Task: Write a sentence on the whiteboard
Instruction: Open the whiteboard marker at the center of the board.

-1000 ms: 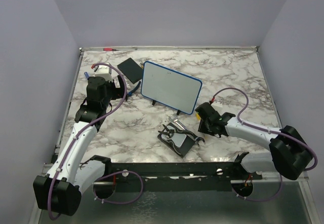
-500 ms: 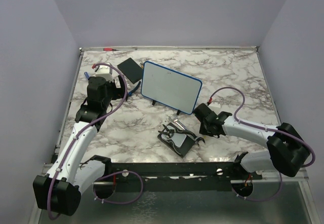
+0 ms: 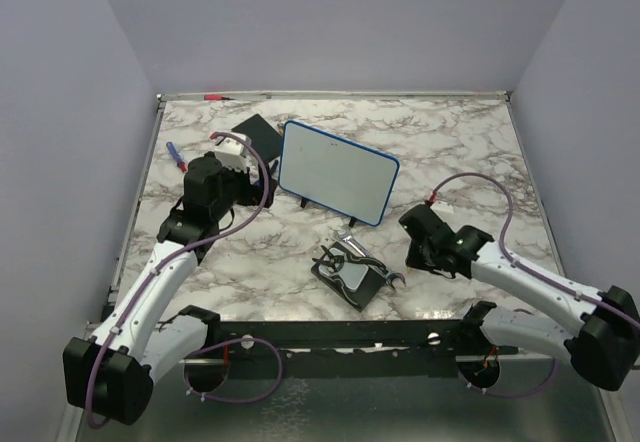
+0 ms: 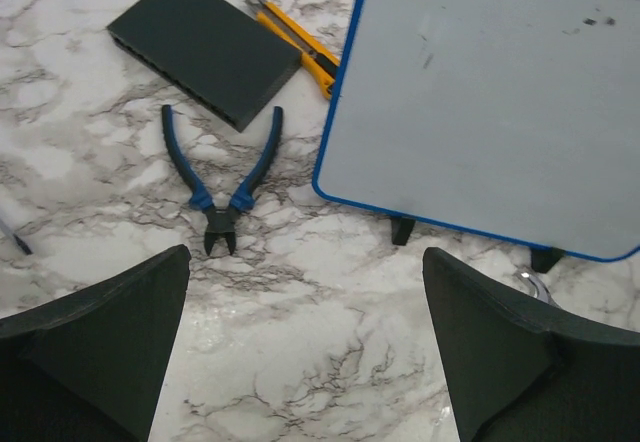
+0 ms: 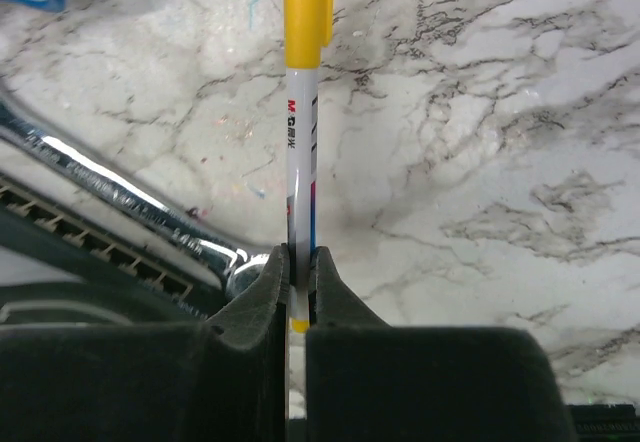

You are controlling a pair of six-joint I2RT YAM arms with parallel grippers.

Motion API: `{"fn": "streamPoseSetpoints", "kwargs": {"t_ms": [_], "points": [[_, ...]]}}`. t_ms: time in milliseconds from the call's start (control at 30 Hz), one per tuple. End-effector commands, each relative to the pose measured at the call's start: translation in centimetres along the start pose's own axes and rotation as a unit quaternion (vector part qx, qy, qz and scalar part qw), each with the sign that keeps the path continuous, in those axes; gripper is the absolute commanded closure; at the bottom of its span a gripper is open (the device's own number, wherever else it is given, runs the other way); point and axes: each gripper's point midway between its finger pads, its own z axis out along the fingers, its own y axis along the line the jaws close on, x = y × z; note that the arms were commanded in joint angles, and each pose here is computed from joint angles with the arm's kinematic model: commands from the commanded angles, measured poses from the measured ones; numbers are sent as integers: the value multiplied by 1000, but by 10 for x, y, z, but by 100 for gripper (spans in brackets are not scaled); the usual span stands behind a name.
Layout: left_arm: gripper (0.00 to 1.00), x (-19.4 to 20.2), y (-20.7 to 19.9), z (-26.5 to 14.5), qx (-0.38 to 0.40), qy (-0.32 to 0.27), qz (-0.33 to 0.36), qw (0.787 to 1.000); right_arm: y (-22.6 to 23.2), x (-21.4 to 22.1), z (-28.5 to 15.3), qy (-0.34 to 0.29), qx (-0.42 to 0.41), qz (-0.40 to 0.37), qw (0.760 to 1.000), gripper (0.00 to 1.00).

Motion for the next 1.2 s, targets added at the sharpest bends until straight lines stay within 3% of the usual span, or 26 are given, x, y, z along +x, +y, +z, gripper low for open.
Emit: {"fn": "streamPoseSetpoints", "kwargs": {"t_ms": [0, 133, 267, 433, 733, 1000, 1167], "points": [[1, 0, -52, -4, 116, -13, 48, 992, -5, 12, -42, 47, -28, -13, 998, 99], [2, 7, -90, -14, 185, -17, 83, 979, 3, 20, -82, 88, -85, -27, 992, 99], [3, 20, -133, -31, 265, -27, 139, 954, 30, 23, -130, 125, -198, -55, 971, 99], [3, 46, -180, -60, 339, -35, 204, 918, 69, 39, -180, 206, -339, -105, 912, 99], [3, 82, -217, -96, 387, -38, 291, 874, 95, 69, -200, 337, -434, -126, 826, 99], [10, 131, -245, -122, 437, 6, 364, 822, 95, 82, -202, 395, -451, -143, 787, 99], [23, 144, -251, -128, 438, 13, 390, 810, 93, 86, -200, 411, -452, -155, 777, 99]]}}
